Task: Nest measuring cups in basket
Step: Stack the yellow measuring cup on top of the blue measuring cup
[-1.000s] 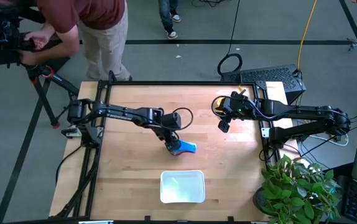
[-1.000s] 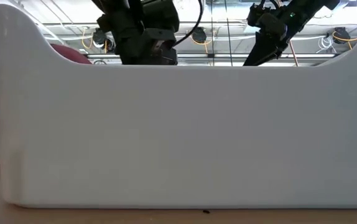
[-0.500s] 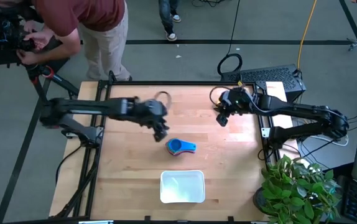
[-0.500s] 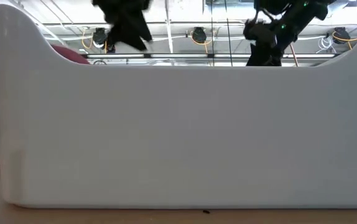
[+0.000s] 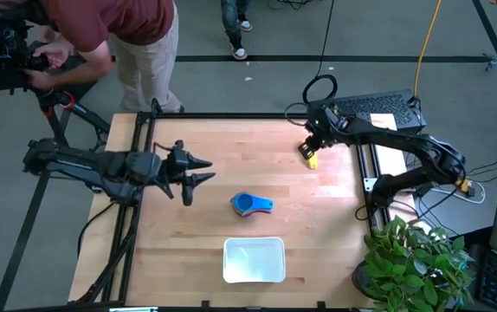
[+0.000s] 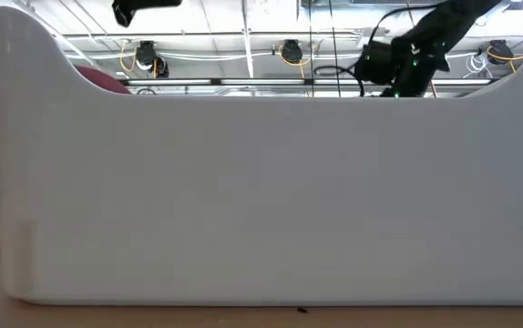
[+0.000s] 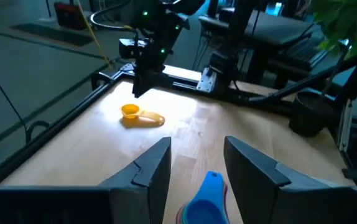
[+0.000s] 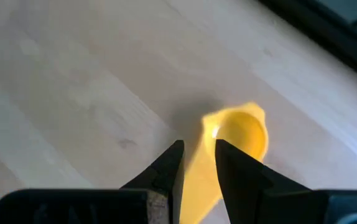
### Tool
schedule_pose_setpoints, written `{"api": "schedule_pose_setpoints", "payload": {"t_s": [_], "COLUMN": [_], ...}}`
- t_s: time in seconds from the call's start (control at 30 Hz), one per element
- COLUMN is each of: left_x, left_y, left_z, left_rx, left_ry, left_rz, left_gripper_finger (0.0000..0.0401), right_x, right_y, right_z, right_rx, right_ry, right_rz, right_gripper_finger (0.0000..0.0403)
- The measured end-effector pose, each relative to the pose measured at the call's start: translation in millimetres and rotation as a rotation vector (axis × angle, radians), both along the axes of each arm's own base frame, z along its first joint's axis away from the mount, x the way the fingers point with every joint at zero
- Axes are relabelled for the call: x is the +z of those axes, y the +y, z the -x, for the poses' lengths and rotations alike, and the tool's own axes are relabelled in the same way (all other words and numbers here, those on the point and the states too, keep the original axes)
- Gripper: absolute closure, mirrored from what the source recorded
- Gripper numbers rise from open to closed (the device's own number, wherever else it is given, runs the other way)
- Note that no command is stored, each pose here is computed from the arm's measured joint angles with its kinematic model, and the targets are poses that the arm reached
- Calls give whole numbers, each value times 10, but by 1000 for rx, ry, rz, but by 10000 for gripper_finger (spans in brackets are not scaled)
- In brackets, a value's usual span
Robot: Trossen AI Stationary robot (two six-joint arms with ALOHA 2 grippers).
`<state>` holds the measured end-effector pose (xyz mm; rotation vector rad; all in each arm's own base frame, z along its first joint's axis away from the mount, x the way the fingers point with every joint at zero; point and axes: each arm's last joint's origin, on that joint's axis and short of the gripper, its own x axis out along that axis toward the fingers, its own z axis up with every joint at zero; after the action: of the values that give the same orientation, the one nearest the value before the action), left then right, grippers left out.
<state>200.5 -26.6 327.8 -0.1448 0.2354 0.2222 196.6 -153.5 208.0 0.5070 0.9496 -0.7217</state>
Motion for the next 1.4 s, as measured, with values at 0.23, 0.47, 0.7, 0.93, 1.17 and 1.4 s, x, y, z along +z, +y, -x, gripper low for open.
{"api": "schedule_pose_setpoints", "payload": {"t_s": [0.23, 0.47, 0.7, 0.93, 1.17, 1.4], "left_x": [-304, -431, -469, -469, -470, -469], "left_y": [36, 47, 45, 47, 47, 47], "left_z": [194, 249, 243, 244, 243, 244], "left_rx": [2, 4, 3, 4, 4, 4], "left_ry": [-166, -179, -166, -166, -165, -165], "left_rz": [31, 48, 48, 48, 48, 49], "left_gripper_finger": [252, 252, 252, 252, 252, 252], "right_x": [-175, -380, -596, -653, -693, -678], "right_y": [-273, -405, -441, -426, -402, -380], "right_z": [137, 230, 267, 305, 323, 303], "right_rx": [-108, -167, -154, -152, -121, -66], "right_ry": [35, 85, 8, -15, -3, -52], "right_rz": [-66, -114, -165, -182, -175, -204], "right_gripper_finger": [318, 318, 318, 320, 380, 400]}}
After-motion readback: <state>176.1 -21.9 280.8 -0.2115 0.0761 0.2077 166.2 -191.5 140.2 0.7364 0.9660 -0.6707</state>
